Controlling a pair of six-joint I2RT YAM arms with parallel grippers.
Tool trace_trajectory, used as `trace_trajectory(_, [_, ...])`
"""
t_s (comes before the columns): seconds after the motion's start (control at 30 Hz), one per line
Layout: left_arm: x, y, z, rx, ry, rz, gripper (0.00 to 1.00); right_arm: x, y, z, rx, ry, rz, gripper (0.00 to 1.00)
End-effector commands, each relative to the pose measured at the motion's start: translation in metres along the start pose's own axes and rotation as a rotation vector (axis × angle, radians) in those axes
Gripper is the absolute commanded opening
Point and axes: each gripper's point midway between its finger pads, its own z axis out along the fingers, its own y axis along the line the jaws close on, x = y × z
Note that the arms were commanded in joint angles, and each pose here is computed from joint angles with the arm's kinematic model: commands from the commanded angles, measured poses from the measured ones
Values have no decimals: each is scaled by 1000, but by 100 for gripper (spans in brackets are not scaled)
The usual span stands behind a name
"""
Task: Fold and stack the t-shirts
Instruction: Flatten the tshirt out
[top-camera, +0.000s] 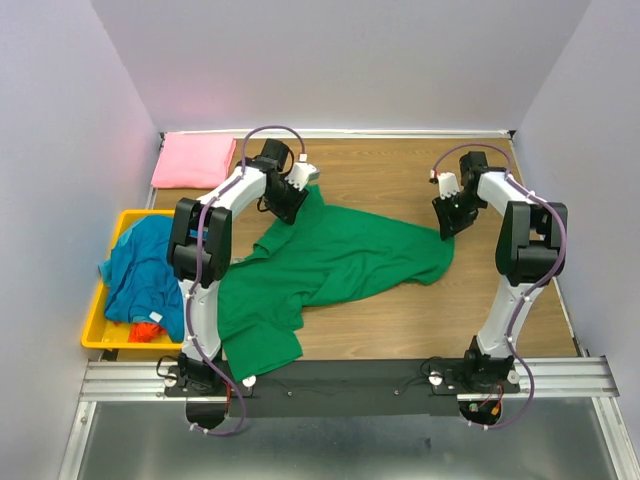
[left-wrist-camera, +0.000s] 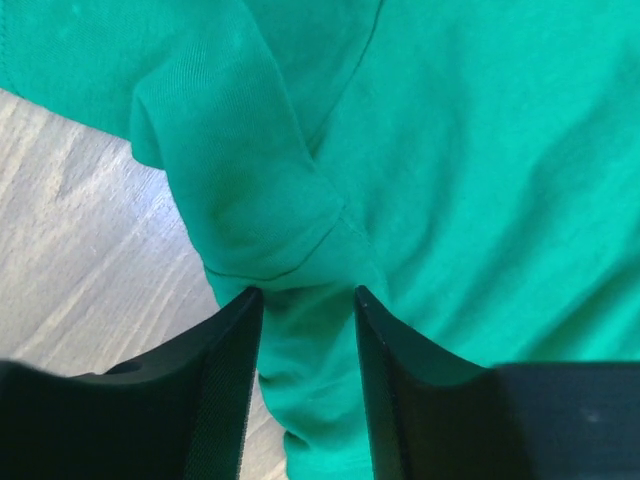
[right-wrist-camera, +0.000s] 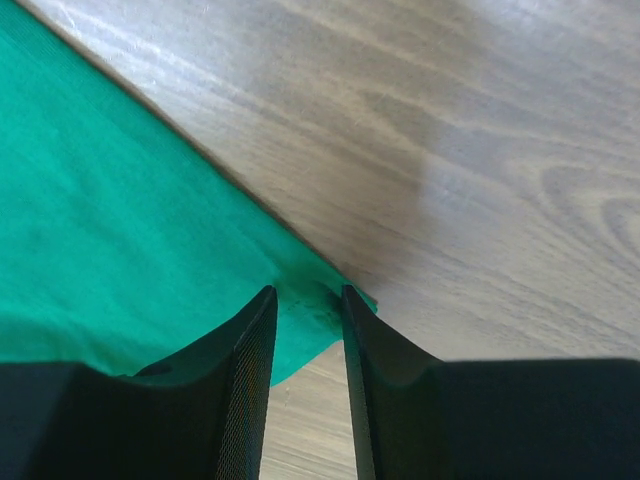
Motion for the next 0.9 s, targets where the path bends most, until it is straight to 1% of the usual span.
trace_trajectory(0.0, [7, 6, 5, -29, 14, -6, 41, 10, -1, -12, 26, 17, -27, 40])
trace_trajectory(0.1, [13, 7, 7, -30, 27, -13, 32, 14, -3, -16, 47, 24, -44, 39])
trace_trajectory(0.13, [14, 8, 6, -30, 28, -13, 26, 16, -4, -14, 48, 31, -48, 36])
trace_trajectory(0.17, [15, 8, 6, -30, 28, -10, 26, 17, -4, -13, 49, 39, -50, 33])
trace_trajectory(0.2, [14, 8, 5, -25, 25, -9, 21, 18, -5, -12, 52, 44, -49, 29])
trace_trajectory(0.23, [12, 8, 1, -24, 19, -8, 15, 18, -6, -9, 52, 49, -45, 20])
trace_trajectory(0.3, [12, 8, -1, -13, 14, -9, 11, 18, -7, -9, 53, 51, -41, 9])
trace_trajectory(0.33, [8, 6, -7, -12, 1, -6, 9, 16, -7, -10, 58, 49, -41, 1])
trace_trajectory(0.37, [7, 5, -11, 2, -9, -1, 3, 15, -8, -13, 67, 42, -45, 1])
trace_trajectory(0.4, [7, 5, -21, 6, -14, -6, 1, 15, -11, -16, 83, 44, -52, 1])
trace_trajectory(0.47, [9, 4, -34, 17, -23, -4, 0, 16, -12, -24, 103, 36, -65, 0])
trace_trajectory(0.5, [12, 3, -42, 27, -25, -2, 0, 13, -15, -36, 129, 12, -75, 0])
trace_trajectory(0.57, [24, 12, -61, 6, -32, -28, 0, 16, -16, -46, 147, 1, -80, 0])
trace_trajectory(0.6, [33, 22, -73, -13, -33, -44, 0, 15, -19, -58, 171, -21, -89, 0])
trace_trajectory(0.73, [79, 38, -79, -34, 28, -113, 0, 31, -19, -63, 186, 6, -117, 0])
trace_trajectory(0.77, [91, 50, -83, -66, 43, -144, 0, 36, -16, -60, 176, 20, -119, 1])
trace_trajectory(0.87, [107, 61, -76, -89, 83, -176, 0, 42, -8, -51, 126, 30, -118, 1])
